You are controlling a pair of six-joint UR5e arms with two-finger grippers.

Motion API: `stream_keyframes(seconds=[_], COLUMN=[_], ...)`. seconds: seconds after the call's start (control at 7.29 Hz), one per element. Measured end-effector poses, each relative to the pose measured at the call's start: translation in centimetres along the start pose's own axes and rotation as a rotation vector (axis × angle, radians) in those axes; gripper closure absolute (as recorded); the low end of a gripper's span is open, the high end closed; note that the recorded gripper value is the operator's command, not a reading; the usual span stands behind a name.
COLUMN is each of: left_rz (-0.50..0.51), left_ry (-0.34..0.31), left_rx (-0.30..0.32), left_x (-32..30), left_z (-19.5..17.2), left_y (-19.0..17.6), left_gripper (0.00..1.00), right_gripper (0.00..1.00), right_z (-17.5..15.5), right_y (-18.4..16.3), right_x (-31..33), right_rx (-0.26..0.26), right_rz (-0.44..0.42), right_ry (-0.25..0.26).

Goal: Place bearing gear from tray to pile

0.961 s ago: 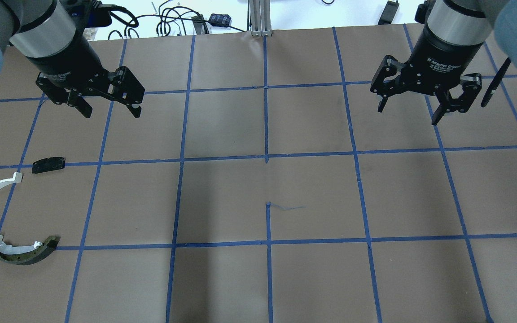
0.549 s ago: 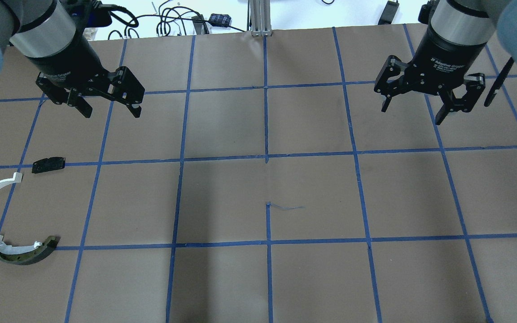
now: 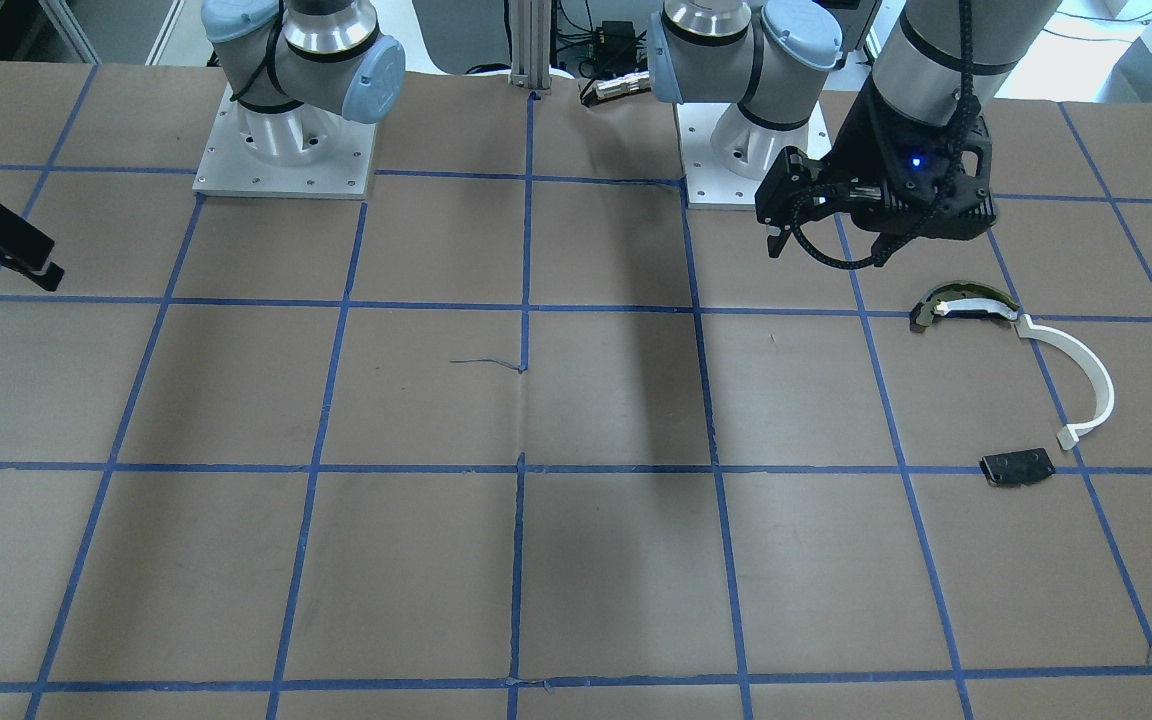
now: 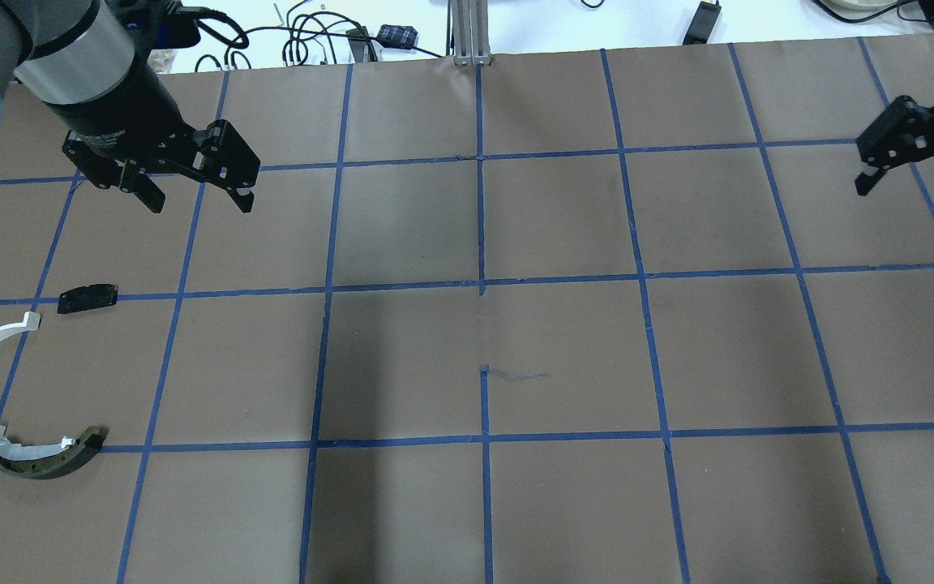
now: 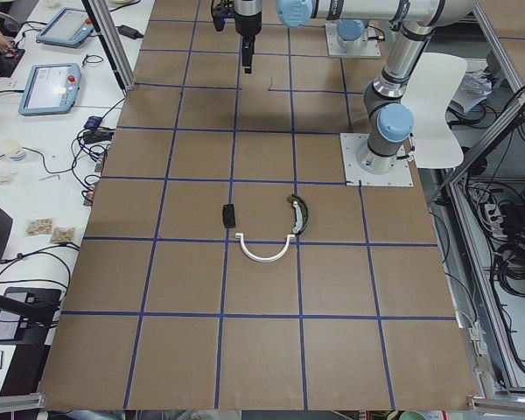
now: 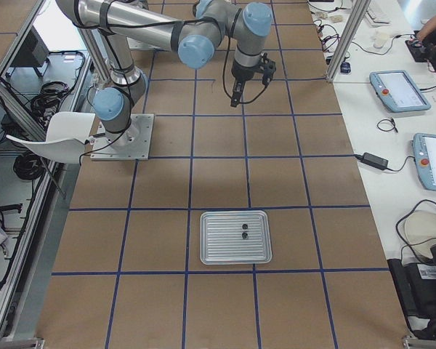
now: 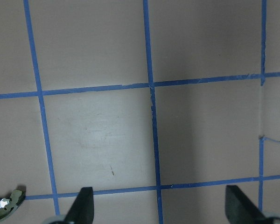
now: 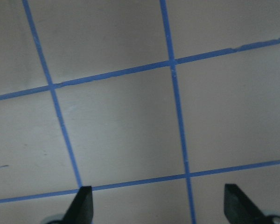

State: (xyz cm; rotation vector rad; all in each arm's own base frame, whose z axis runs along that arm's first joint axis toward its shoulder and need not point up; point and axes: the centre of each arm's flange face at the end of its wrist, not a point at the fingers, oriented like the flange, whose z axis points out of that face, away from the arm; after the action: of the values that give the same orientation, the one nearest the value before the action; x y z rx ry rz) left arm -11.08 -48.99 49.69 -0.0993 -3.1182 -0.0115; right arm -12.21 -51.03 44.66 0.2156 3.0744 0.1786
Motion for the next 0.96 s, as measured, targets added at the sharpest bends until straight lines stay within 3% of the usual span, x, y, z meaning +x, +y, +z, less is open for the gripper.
stream_keyframes(seconds=[0.27,0.41,0.69,0.96], left_rz=[0.0,0.0,-0.001,-0.002], left_ry=[0.0,0.0,0.001,0.001], left_rx=[0.001,0.001,0.001,0.0], left_x=[0.0,0.0,-0.1,-0.1], left_z=[0.0,0.0,0.0,0.1], left_y=[0.0,0.0,0.0,-0.1], left_gripper=[0.0,0.0,0.0,0.0], right_gripper=[0.0,0.0,0.0,0.0], right_z=[2.5,4.3,9.5,14.8], right_y=[-2.4,-3.4,-5.7,-7.4], right_x=[10.5,15.3,22.0,25.8], right_rx=[0.024,0.035,0.036,0.014], right_rz=[-0.144,-0.225,-0.403,-0.585], right_ry=[0.109,0.138,0.16,0.15])
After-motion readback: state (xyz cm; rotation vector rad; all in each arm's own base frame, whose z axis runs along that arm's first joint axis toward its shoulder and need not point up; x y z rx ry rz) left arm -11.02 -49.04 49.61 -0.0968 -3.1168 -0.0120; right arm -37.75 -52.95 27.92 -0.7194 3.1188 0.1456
